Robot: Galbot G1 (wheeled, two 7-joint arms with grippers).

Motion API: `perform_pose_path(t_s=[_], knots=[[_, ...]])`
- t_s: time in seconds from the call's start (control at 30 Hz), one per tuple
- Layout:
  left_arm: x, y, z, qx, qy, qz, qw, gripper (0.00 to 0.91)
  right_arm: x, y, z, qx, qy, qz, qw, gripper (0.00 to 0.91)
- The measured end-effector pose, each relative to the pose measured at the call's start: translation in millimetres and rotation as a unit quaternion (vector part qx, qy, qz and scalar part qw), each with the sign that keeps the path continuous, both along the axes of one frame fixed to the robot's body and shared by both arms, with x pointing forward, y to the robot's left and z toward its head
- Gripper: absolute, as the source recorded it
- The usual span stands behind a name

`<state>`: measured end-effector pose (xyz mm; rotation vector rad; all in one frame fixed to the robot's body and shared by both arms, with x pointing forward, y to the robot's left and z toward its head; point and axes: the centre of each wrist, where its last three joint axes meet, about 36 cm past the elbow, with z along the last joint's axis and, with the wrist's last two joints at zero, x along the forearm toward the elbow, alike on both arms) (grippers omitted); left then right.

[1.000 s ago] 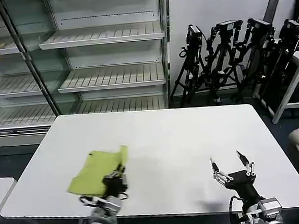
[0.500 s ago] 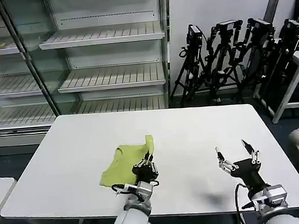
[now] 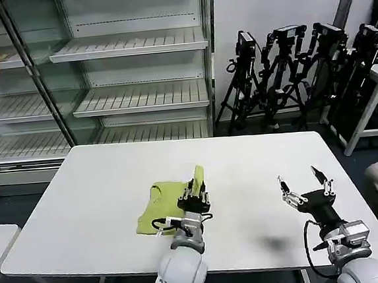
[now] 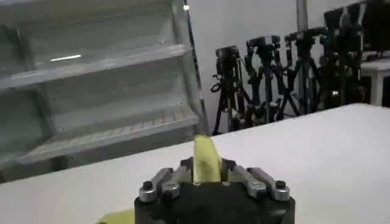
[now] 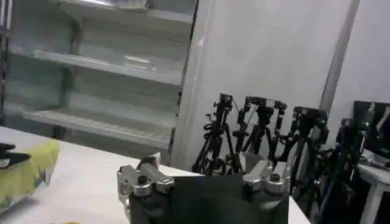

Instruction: Fold and organize the clothes.

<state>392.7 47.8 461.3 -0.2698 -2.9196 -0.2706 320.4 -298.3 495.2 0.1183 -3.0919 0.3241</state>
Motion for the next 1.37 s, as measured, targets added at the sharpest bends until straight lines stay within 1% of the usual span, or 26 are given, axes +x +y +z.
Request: perform_pose_path(t_s=[0.17, 0.3, 0.4, 0.63, 0.73, 0.9, 1.1, 1.27, 1.37], knots=[[8.1, 5.6, 12.5, -0.037, -0.002, -0.004, 0.999, 0.907, 2.2, -2.7, -0.2, 0.002, 0.000, -0.004, 1.000, 0.907], [10.8, 23.2, 19.7, -0.054, -0.020, -0.009, 0.998, 0.907, 3.0, -3.4, -2.9, 0.005, 0.003, -0.005, 1.000, 0.907], [15.9, 49.1, 15.7, -0.047, -0.038, -0.009, 0.998, 0.907, 3.9, -3.3, -4.4, 0.008, 0.003, -0.005, 1.000, 0.907], [26.0, 131.1, -5.0, -0.005, -0.074, -0.002, 0.997, 0.907, 8.4, 0.6, -7.9, 0.014, 0.000, -0.003, 1.000, 0.907], [29.4, 164.5, -10.1, 0.018, -0.084, 0.002, 0.996, 0.907, 10.8, 4.3, -11.2, 0.009, -0.003, 0.000, 1.000, 0.907], [35.4, 208.3, -12.7, 0.052, -0.098, 0.003, 0.994, 0.907, 9.5, 11.2, -15.9, -0.005, -0.009, 0.002, 1.000, 0.907], [38.5, 231.0, -9.3, 0.069, -0.118, -0.005, 0.991, 0.907, 5.4, 14.3, -20.7, -0.021, -0.010, -0.007, 1.000, 0.907], [40.9, 242.3, -9.4, 0.075, -0.131, -0.011, 0.988, 0.907, 2.8, 15.6, -17.2, -0.033, -0.016, -0.012, 0.999, 0.907], [39.8, 246.2, -11.1, 0.077, -0.136, -0.012, 0.988, 0.907, 2.2, 18.4, -16.6, -0.035, -0.020, -0.015, 0.999, 0.907]])
